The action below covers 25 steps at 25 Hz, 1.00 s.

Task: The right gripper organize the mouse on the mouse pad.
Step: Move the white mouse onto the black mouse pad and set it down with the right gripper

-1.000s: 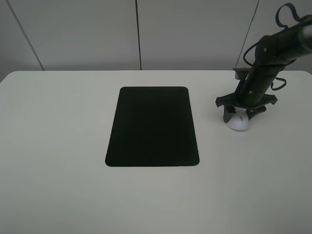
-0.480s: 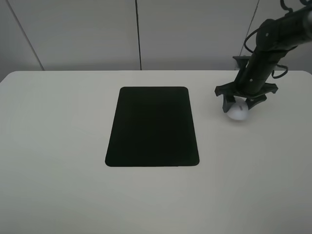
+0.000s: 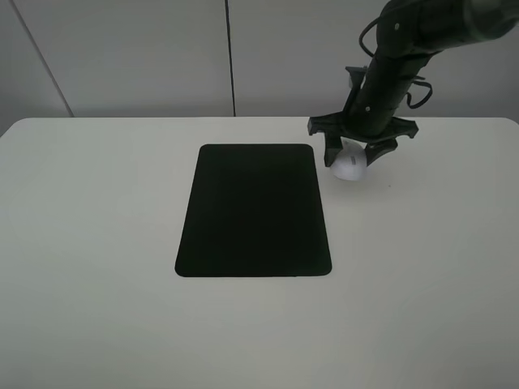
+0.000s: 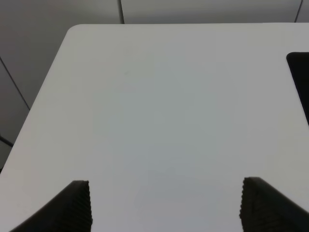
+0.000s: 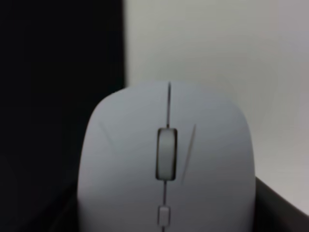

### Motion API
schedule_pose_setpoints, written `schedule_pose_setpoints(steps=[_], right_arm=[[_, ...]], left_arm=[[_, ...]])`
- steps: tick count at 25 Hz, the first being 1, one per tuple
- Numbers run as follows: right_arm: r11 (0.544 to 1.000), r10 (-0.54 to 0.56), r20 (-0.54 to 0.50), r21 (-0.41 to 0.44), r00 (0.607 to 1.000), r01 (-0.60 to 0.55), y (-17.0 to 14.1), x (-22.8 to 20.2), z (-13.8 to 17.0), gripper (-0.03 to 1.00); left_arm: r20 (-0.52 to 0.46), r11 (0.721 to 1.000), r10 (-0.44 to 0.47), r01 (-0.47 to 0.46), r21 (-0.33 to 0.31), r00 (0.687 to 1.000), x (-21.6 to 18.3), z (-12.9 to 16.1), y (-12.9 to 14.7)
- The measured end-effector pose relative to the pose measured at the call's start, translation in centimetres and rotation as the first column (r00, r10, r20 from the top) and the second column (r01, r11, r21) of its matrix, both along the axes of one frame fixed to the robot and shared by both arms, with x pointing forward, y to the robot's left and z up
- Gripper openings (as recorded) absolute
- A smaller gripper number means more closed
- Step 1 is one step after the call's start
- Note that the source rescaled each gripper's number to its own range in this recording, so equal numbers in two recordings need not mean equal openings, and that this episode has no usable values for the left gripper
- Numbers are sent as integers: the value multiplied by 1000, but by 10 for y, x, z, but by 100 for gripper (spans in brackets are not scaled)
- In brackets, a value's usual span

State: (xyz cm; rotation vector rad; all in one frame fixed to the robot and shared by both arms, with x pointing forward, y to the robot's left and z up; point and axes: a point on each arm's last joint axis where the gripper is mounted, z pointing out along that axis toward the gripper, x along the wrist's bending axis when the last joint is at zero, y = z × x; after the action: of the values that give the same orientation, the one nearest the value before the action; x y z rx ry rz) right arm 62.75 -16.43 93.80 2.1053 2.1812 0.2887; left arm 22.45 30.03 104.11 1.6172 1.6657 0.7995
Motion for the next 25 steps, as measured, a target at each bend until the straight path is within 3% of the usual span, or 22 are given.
schedule_pose_setpoints(steps=[11, 20, 25], right_arm=[[995, 98, 92, 26, 991, -100, 86, -15, 11, 0], [989, 140, 71, 31, 988, -142, 137, -15, -10, 0], [994, 106, 43, 29, 993, -108, 150, -8, -27, 0]], left_arm=[[0, 1000, 0, 0, 0, 1000, 0, 0, 0], [0, 1000, 0, 0, 0, 1000, 0, 0, 0], [0, 1000, 0, 0, 0, 1000, 0, 0, 0]])
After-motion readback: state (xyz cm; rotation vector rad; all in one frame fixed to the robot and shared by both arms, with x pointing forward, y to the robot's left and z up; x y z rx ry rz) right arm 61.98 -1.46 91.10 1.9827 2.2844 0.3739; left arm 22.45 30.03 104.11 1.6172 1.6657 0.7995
